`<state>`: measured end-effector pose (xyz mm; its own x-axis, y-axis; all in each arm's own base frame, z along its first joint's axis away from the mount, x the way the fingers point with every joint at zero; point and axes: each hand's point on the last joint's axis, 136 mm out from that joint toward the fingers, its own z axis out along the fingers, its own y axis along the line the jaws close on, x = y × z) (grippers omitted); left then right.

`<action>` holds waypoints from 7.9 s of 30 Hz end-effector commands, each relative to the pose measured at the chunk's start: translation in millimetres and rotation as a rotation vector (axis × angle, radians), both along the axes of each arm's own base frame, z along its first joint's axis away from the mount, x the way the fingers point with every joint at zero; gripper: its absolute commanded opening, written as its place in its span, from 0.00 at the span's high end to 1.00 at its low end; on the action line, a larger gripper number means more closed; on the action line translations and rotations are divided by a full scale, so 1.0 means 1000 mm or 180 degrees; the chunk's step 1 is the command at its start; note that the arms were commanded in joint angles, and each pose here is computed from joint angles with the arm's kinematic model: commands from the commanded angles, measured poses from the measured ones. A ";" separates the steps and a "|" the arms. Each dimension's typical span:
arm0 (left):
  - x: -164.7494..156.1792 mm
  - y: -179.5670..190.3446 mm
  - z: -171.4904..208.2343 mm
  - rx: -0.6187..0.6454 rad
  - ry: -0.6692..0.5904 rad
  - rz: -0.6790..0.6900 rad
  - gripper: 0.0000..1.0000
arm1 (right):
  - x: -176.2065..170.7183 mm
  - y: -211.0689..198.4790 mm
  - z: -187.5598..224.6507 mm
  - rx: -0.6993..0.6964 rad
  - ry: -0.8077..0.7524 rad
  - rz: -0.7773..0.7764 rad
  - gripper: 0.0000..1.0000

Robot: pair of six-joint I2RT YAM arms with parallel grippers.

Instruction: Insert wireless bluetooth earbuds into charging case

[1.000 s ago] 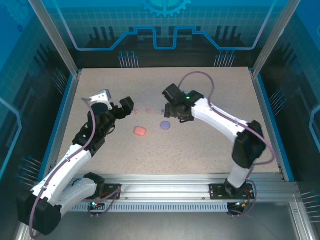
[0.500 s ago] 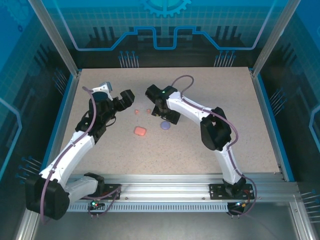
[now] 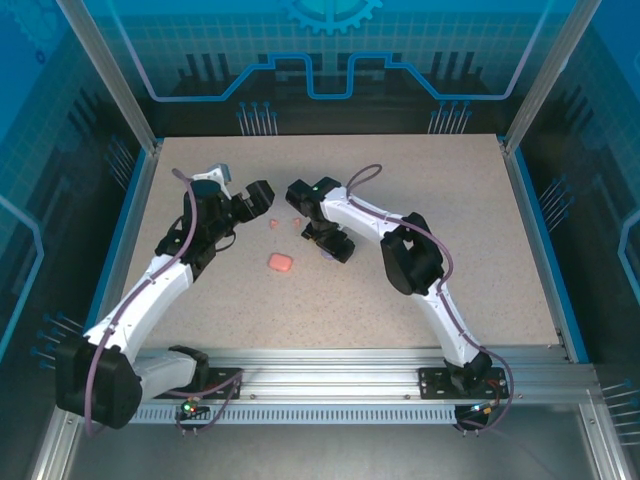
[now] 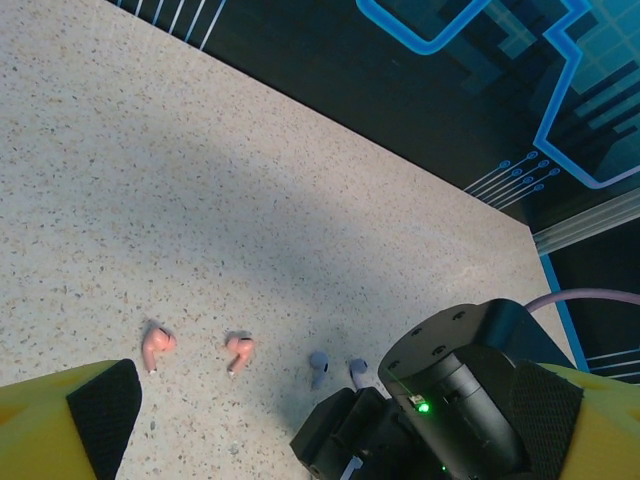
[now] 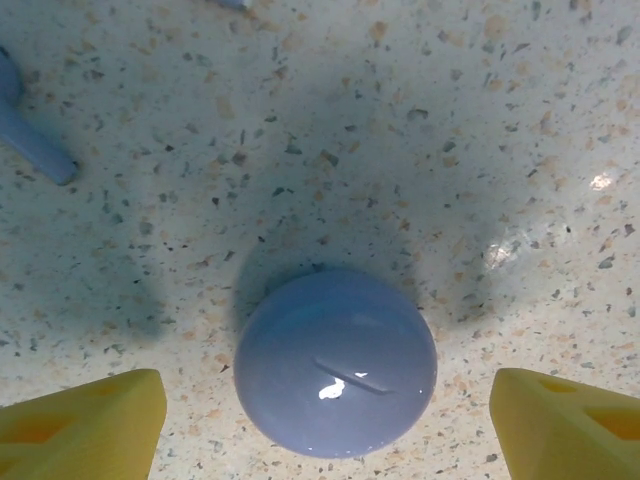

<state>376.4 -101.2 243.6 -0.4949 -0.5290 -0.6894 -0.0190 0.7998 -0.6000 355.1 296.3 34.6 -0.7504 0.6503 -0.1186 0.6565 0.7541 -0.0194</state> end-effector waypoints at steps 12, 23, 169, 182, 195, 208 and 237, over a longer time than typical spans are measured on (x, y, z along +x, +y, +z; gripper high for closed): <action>0.006 -0.008 0.017 -0.0116 -0.0055 -0.0113 0.01 | -0.026 -0.016 -0.006 -0.0076 0.0123 0.0105 0.17; 0.007 -0.013 0.009 -0.0210 0.0046 -0.0152 0.01 | -0.021 -0.015 0.014 0.0204 -0.0147 0.0624 0.17; 0.003 -0.227 -0.150 -0.1514 0.0204 -0.1315 0.62 | 0.005 -0.053 0.070 0.1363 -0.0482 -0.0360 0.55; -0.001 -0.225 -0.147 -0.1517 0.0221 -0.1325 1.00 | 0.026 -0.057 0.089 0.1559 -0.0672 -0.0282 0.28; -0.034 -0.216 -0.093 -0.1102 0.0089 -0.1945 1.00 | 0.039 -0.120 0.158 0.1438 -0.1715 0.0884 0.18; -0.053 -0.197 -0.035 -0.1033 -0.0011 -0.2559 1.00 | -0.015 -0.076 0.177 0.2449 -0.2741 0.2460 0.20; -0.048 -0.194 -0.012 -0.1017 -0.0217 -0.2510 1.00 | -0.010 -0.094 0.090 0.2510 -0.2192 0.2060 0.30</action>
<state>327.7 -293.9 194.9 -0.8269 -0.2123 -0.5207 0.4125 0.4004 -0.8183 347.5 209.9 134.2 -0.8892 0.2353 -0.3924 -0.1915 0.5876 0.7862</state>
